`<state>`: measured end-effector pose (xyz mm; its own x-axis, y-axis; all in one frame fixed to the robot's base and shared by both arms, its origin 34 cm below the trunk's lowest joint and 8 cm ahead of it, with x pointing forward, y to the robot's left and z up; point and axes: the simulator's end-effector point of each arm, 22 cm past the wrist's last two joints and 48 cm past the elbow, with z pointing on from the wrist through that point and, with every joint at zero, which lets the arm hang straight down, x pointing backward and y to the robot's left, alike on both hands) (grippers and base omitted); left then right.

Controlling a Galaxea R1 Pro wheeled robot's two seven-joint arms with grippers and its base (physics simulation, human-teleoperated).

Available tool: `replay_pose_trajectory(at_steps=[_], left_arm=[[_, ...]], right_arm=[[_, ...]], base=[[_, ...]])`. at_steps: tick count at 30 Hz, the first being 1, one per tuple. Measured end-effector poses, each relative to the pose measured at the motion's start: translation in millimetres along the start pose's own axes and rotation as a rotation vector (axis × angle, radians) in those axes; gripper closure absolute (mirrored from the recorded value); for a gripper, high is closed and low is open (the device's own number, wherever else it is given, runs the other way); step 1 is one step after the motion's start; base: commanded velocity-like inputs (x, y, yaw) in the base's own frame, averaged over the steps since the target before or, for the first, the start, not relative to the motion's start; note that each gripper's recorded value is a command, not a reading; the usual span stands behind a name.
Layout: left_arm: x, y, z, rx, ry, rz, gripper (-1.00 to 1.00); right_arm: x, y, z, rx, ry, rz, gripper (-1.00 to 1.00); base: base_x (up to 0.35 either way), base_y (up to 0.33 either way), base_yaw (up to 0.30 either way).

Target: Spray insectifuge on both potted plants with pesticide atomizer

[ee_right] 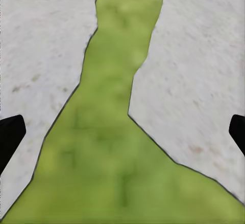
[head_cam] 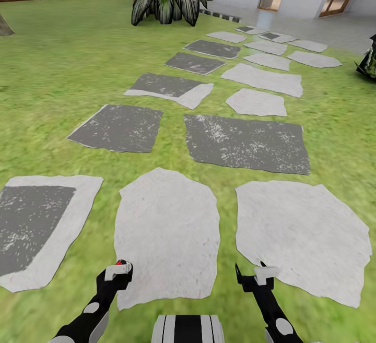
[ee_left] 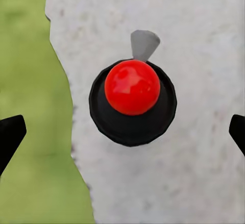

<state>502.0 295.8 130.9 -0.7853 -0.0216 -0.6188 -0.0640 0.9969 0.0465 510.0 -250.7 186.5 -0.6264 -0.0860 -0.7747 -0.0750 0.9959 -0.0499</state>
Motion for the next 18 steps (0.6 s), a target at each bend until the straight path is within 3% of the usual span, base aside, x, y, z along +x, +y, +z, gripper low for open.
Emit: replay_pose_trajectory(at_steps=[18], left_arm=[[2.5, -0.5, 1.0, 0.001, 0.003, 0.003, -1.0]], right_arm=[[3.5, 0.2, 0.2, 0.001, 0.007, 0.0, -1.0]], base=[[0.0, 0.0, -0.019]])
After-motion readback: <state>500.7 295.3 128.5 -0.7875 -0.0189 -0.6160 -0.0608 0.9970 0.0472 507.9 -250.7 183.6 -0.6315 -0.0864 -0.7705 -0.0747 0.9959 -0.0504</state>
